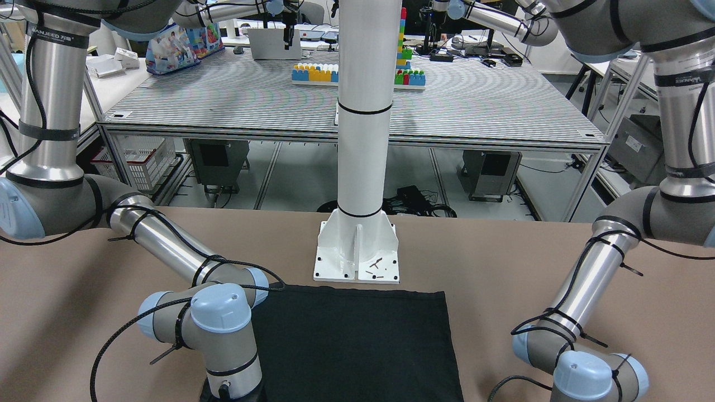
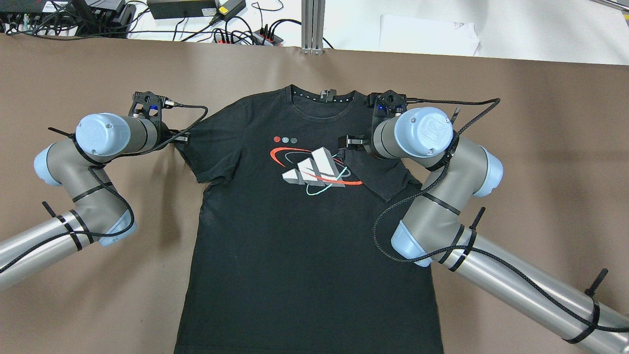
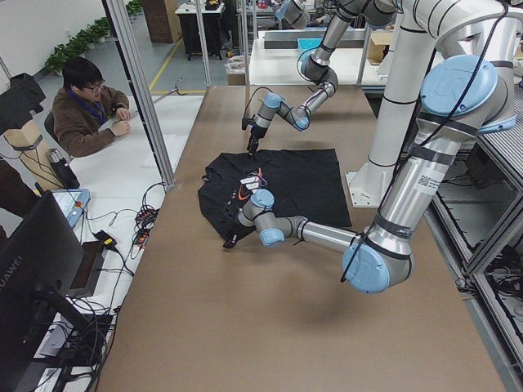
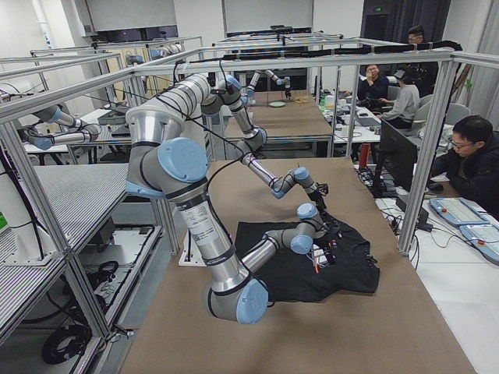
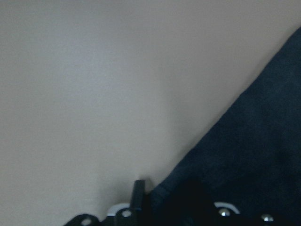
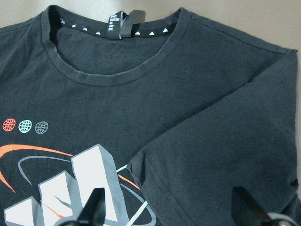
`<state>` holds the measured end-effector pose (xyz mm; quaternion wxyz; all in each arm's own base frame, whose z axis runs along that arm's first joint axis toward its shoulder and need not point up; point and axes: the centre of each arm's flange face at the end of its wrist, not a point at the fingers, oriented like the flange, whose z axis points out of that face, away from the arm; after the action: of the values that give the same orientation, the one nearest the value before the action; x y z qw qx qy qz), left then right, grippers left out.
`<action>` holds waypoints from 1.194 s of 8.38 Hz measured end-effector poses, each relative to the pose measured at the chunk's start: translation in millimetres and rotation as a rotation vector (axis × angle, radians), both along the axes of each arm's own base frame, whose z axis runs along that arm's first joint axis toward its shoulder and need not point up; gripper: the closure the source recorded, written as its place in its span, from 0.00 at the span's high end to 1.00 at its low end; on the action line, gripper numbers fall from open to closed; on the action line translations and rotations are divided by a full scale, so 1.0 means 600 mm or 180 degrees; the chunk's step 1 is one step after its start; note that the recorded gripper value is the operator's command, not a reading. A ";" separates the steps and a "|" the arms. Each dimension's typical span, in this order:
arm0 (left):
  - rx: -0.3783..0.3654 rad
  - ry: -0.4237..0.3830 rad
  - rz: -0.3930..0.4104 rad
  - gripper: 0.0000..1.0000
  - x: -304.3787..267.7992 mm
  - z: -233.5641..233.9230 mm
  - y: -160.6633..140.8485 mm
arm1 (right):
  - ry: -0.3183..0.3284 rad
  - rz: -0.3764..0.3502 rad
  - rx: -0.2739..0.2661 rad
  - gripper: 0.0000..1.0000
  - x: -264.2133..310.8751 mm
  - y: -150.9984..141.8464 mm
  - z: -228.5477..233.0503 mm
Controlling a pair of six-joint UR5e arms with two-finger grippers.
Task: Fold clothes
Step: 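Grasp the other sleeve with the left gripper and fold it across the chest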
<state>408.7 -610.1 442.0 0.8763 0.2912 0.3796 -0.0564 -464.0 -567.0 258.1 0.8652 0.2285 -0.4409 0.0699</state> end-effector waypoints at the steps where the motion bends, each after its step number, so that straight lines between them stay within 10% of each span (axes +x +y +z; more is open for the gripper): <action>1: -0.0006 -0.0005 -0.0001 0.00 -0.001 0.003 0.002 | 0.0000 0.0000 0.0000 0.94 0.000 0.000 0.000; 10: -0.0503 0.0085 -0.0062 0.00 0.048 -0.303 -0.001 | -0.0008 0.0005 -0.0020 0.94 0.007 0.010 0.020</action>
<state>437.7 -610.7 260.0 0.8909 0.2240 0.3827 -0.0986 -459.8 -561.0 270.3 0.8652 0.2260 -0.4417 0.0722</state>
